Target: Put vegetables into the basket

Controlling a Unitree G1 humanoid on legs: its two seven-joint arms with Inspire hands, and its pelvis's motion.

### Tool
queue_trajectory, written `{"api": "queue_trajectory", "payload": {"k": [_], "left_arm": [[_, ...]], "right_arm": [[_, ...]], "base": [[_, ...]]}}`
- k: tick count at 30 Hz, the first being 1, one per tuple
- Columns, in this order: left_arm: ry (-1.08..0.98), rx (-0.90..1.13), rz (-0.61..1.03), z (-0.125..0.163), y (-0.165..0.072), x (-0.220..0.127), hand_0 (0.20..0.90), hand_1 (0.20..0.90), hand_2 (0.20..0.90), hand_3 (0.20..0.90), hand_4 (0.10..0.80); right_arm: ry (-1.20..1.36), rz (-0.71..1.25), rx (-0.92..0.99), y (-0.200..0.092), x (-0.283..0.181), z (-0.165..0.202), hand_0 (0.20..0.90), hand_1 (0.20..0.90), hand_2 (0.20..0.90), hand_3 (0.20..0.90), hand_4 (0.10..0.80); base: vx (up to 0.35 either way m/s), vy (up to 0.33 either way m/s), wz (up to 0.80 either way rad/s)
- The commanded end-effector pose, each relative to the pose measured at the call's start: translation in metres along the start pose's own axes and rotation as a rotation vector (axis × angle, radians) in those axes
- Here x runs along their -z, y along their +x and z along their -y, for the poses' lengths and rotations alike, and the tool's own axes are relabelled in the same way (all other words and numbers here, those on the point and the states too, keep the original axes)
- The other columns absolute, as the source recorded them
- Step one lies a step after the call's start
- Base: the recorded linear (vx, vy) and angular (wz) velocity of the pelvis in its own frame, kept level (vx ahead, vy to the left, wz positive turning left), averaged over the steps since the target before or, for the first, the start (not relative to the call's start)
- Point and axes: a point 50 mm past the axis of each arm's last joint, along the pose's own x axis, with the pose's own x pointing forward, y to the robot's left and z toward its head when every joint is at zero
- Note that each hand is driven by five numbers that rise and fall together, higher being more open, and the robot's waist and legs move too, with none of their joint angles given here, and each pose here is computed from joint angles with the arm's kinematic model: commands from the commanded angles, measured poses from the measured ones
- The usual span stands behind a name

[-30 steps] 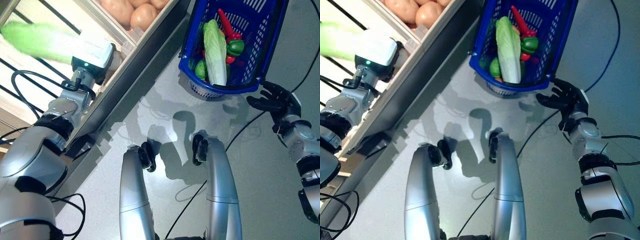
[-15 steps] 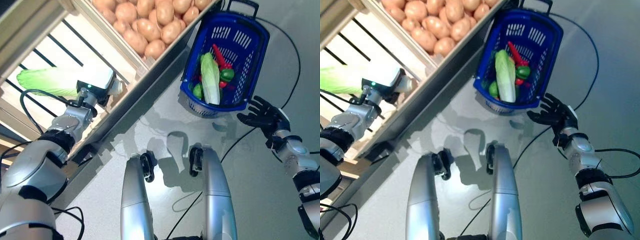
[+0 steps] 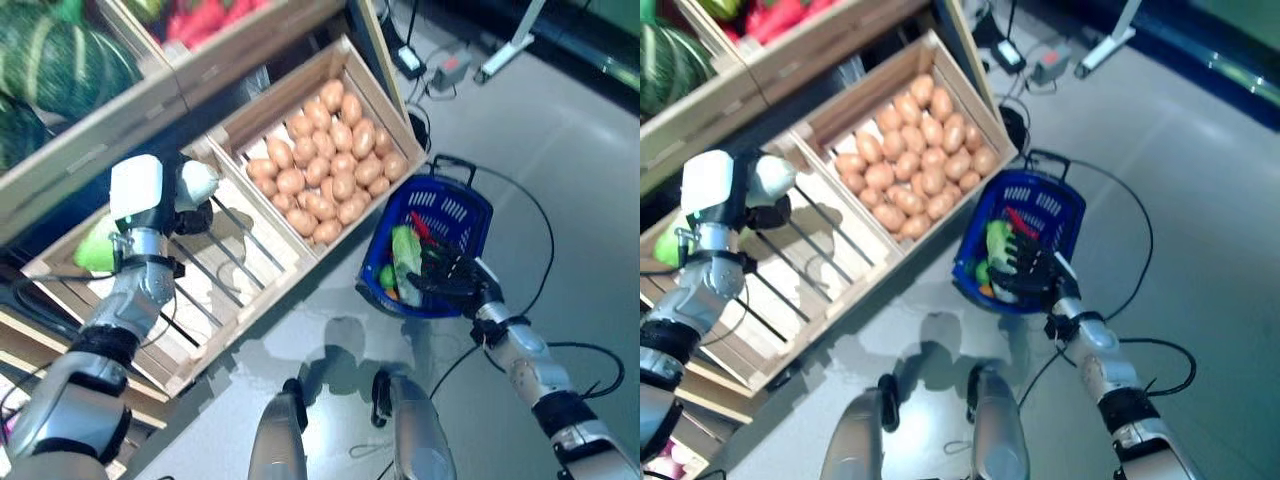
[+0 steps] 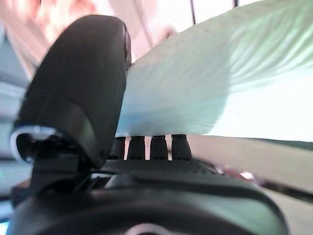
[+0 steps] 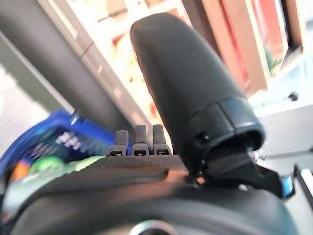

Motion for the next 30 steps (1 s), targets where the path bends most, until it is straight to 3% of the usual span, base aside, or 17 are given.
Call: {"api": "queue_trajectory", "payload": {"k": [1,7,11,16,30], "left_arm": [[-0.324,-0.158,0.013,0.001,-0.015,-0.019,0.3,0.3,0.3,0.3,0.4],[-0.684,-0.067,0.014,0.026,-0.042,-0.048,0.3,0.3,0.3,0.3,0.4],[-0.985,0.05,0.038,0.025,-0.048,-0.065,0.3,0.3,0.3,0.3,0.4],[-1.222,0.22,0.121,0.021,-0.06,-0.08,0.3,0.3,0.3,0.3,0.4],[-1.446,0.544,0.241,0.039,-0.084,-0.121,0.3,0.3,0.3,0.3,0.4]], "right_arm": [[-0.139,0.097,-0.078,-0.004,-0.009,-0.016,0.9,0.9,0.9,0.9,0.8],[-0.143,0.071,-0.227,-0.004,0.003,-0.052,0.9,0.9,0.9,0.9,0.8],[-0.187,0.012,-0.325,-0.004,0.004,-0.06,0.9,0.9,0.9,0.9,0.8],[-0.104,-0.023,-0.432,-0.005,-0.008,-0.072,0.9,0.9,0.9,0.9,0.8],[0.069,-0.109,-0.553,0.009,-0.004,-0.105,0.9,0.9,0.9,0.9,0.8]], "base": [[0.135,-0.008,-0.06],[0.079,-0.015,-0.02],[0.031,-0.041,0.07],[0.004,-0.04,0.06],[0.013,-0.051,0.12]]}}
